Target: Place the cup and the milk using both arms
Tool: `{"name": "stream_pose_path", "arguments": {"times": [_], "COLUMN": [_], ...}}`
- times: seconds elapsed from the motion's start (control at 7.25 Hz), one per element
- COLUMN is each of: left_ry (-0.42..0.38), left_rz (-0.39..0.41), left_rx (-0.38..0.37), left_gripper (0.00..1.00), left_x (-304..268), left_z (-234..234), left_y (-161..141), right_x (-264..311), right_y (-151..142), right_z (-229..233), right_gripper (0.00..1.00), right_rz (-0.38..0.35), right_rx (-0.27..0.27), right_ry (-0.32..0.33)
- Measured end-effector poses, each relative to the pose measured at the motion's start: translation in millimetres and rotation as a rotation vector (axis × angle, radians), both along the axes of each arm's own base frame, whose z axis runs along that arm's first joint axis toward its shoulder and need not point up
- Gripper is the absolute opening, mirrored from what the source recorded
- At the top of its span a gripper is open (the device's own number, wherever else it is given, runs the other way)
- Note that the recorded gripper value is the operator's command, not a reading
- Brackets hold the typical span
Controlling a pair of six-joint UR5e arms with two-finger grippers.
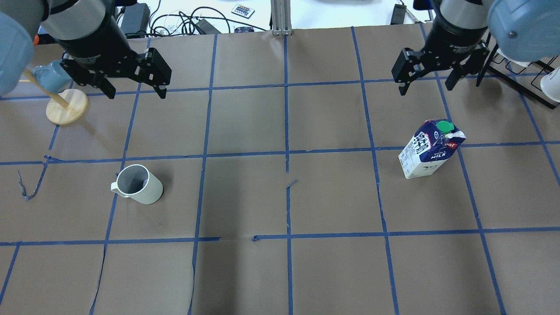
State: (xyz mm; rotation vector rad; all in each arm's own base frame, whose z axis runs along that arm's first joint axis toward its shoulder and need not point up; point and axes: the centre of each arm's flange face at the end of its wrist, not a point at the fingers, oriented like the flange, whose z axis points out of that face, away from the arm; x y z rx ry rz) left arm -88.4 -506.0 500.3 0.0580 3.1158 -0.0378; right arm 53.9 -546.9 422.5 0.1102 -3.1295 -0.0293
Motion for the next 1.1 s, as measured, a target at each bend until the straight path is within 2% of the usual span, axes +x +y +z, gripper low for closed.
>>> {"name": "stream_pose_path", "arguments": {"times": [0.28, 0.55, 0.69, 0.97, 1.1], "left_ry": [0.019, 0.031, 0.030, 0.030, 0.033], "left_rz": [-0.013, -0.035, -0.056, -0.094, -0.100], "left_rx": [0.071, 0.125, 0.128, 0.141, 0.164], "left_gripper": [1.00, 1.00, 0.96, 0.95, 0.96], "left_x": [46, 54, 53, 51, 51], "left_z": [-62, -142, -175, -224, -241], "left_y": [-13, -15, -13, -4, 2], "right_x": [-25, -27, -27, -26, -26], "right_y": [0, 10, 14, 18, 18], "right_z": [-51, -86, -96, -104, -106], "right_gripper": [1.00, 1.00, 1.00, 0.68, 0.46], "right_rz": [0.020, 0.038, 0.059, 0.085, 0.097], "right_rx": [0.014, 0.039, 0.050, 0.060, 0.065], "right_ry": [-0.005, -0.003, -0.002, -0.008, -0.008]}}
